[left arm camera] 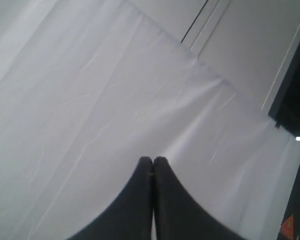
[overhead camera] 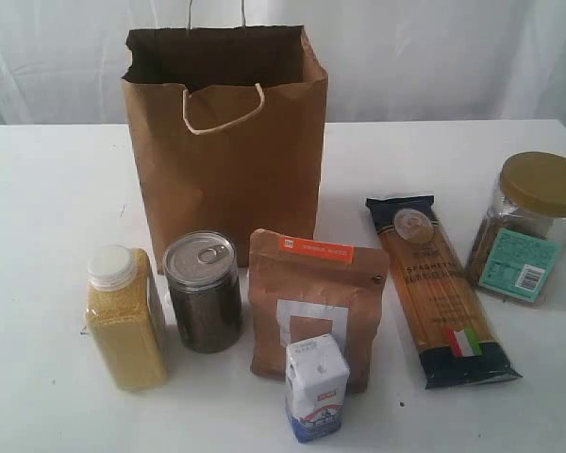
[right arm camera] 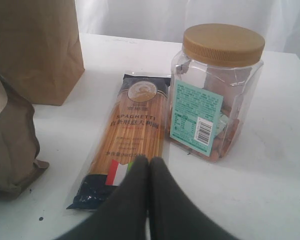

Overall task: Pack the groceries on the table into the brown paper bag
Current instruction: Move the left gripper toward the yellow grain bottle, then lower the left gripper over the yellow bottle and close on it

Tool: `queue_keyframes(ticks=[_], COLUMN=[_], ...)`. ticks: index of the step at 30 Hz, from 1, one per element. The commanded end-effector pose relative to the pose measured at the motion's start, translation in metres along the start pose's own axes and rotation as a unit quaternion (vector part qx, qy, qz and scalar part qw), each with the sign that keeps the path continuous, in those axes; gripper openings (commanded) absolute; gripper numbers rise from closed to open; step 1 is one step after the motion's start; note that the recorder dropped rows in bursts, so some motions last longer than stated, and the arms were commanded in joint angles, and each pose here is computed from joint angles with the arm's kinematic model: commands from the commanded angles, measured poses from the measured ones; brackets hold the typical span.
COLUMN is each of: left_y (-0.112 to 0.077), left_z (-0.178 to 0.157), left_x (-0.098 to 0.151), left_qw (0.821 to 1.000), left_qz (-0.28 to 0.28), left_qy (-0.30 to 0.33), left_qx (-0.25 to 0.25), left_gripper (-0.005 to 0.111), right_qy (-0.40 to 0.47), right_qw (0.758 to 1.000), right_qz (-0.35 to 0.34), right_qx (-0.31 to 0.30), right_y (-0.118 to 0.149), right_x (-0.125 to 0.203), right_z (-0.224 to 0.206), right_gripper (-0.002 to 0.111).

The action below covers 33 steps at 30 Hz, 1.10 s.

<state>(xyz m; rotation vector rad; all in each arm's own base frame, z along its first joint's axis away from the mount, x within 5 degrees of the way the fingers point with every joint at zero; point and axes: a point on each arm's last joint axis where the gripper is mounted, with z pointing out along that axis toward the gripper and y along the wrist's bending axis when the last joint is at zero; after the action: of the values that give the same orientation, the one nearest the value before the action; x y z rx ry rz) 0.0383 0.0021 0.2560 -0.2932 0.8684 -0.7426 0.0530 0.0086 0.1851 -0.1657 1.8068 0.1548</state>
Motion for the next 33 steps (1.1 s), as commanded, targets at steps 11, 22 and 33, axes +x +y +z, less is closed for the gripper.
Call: queue_keyframes(ticks=[11, 22, 33], left_y=[-0.056, -0.071, -0.023], left_z=[0.031, 0.110, 0.159], left_x=[-0.052, -0.030, 0.081], left_qw=[0.990, 0.852, 0.746], left_qz=[-0.002, 0.162, 0.058], left_qy=[0.138, 0.491, 0.659], left_qx=[-0.030, -0.083, -0.077], left_gripper=[0.000, 0.021, 0.067], right_qy=[0.001, 0.001, 0.001], right_qw=[1.000, 1.000, 1.000], right_qz=[-0.001, -0.001, -0.001], right_qx=[0.000, 0.000, 0.000], right_y=[0.000, 0.000, 0.000], right_x=[0.002, 0.002, 0.002], right_z=[0.001, 0.001, 0.001], right_gripper=[0.000, 0.000, 0.000])
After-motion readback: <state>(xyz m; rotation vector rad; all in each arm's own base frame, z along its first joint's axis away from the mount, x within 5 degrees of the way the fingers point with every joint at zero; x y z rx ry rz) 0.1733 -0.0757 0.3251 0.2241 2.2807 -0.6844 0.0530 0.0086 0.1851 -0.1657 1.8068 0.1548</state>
